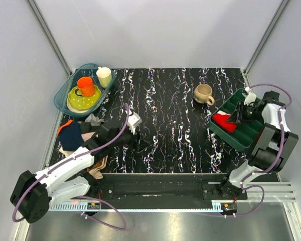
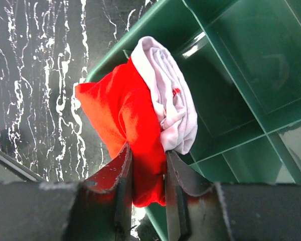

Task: Roll the underwear
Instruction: Place the underwear in the storage box.

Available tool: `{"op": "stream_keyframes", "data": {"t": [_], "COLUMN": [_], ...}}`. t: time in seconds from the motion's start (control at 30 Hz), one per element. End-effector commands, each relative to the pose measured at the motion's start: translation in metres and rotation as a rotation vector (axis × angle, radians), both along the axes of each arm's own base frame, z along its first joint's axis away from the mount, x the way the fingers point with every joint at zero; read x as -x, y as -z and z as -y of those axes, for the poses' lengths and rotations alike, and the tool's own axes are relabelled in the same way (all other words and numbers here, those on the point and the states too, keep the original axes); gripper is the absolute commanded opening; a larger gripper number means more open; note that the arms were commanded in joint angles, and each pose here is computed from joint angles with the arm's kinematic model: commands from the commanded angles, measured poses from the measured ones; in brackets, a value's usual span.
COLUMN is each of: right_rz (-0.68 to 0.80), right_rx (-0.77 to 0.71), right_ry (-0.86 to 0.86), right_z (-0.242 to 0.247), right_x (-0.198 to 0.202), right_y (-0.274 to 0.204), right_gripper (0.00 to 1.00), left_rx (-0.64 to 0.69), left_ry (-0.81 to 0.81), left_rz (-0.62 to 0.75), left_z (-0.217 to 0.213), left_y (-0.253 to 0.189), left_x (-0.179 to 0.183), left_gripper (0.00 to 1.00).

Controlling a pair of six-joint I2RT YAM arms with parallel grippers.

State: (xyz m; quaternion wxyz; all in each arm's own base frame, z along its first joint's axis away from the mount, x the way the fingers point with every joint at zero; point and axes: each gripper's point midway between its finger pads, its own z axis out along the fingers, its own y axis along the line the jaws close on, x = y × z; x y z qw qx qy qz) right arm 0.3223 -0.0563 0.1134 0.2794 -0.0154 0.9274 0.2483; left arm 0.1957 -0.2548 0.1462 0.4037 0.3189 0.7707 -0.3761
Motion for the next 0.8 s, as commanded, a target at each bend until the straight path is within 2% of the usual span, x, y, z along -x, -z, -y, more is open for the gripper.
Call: {"op": "stream_keyframes", "data": {"t": [0.0, 0.37, 0.77], "right_rz": [-0.033, -0.061, -0.068], "right_rx": [0.016, 0.085, 0.200], "right_ry": [0.017, -0.010, -0.159], "right_z": [0.006, 0.010, -0.012], "right_x": [0.000, 0.015, 0.028], "right_y": [0.020, 0.040, 0.046], "right_gripper": [0.00, 0.00, 0.00], "left_rx": [0.012, 0.011, 0.018], "left_ry": [-0.002, 0.004, 0.013], "left_rz": [0.042, 0.042, 0.043], "left_z": [0.004, 0.005, 0.006], "left_y": [-0.003, -0.001, -0.003], "left_x": [-0.006, -0.005, -0.003], "left_gripper": [0.65, 0.65, 0.65]}}
